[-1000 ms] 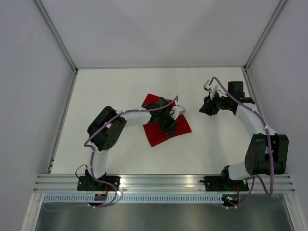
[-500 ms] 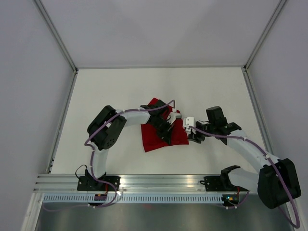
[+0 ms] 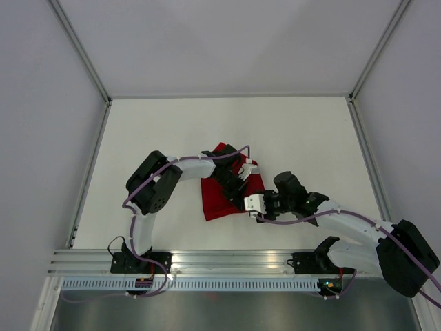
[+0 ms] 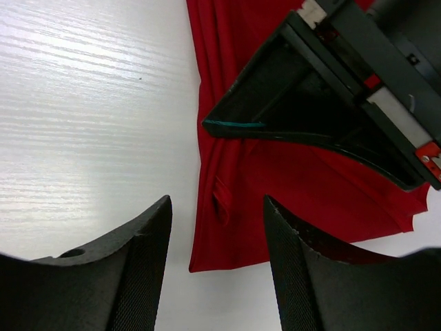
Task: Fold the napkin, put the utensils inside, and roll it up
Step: Roll the napkin with the utensil
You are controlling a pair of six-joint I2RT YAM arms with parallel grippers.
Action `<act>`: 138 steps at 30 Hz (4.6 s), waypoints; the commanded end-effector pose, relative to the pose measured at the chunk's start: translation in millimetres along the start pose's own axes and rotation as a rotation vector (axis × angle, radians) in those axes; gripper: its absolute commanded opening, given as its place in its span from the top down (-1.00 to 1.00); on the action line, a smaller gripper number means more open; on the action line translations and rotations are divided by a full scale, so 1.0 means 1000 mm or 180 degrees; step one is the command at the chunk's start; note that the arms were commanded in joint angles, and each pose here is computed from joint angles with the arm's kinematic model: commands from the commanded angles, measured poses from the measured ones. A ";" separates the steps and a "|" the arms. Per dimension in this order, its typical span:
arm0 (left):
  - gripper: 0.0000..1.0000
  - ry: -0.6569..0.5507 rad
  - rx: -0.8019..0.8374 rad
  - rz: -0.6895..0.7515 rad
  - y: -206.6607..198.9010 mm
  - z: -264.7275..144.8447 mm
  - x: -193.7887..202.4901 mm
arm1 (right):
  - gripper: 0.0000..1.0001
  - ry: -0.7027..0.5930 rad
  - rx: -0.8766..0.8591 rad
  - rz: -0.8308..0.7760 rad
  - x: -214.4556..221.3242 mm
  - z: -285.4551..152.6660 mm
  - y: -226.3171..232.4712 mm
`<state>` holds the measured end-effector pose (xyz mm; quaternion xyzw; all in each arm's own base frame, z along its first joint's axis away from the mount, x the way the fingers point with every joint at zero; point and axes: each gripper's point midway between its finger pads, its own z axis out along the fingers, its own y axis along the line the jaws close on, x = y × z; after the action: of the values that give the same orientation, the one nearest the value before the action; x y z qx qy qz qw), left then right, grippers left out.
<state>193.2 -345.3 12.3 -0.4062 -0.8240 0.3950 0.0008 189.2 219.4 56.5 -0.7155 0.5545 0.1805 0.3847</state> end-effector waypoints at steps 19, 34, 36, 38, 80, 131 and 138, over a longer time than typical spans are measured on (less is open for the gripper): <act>0.95 0.0291 -0.0222 -0.0133 0.021 0.006 0.027 | -0.16 0.0175 0.0182 -0.0343 -0.012 0.042 -0.008; 0.95 0.0283 -0.0191 -0.0074 0.016 0.003 0.024 | 0.23 0.0396 0.0176 -0.0482 -0.004 0.055 -0.009; 0.95 0.0273 -0.0202 -0.0059 0.016 0.002 0.022 | 0.34 0.0433 0.0150 -0.0494 -0.002 0.056 -0.007; 0.95 0.0270 -0.0202 -0.0051 0.016 0.001 0.021 | 0.42 0.0463 0.0115 -0.0519 0.000 0.056 -0.006; -0.22 -0.1968 -0.2127 -0.0573 0.074 -0.178 -0.049 | 0.99 0.0695 -0.0511 0.0011 0.002 0.076 -0.015; -0.43 -0.2389 -0.3199 0.2524 -0.026 -0.147 -0.011 | 0.99 0.0574 -0.1580 0.1683 0.020 0.079 -0.054; -0.43 -0.2009 -0.3079 0.2913 -0.027 -0.109 -0.012 | 0.99 0.0576 -0.1604 0.1745 0.021 0.079 -0.054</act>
<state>216.7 -272.6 95.6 -0.4979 -0.6537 0.0578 -0.5669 252.6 267.8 15.6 -0.6240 0.6978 0.3424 0.0803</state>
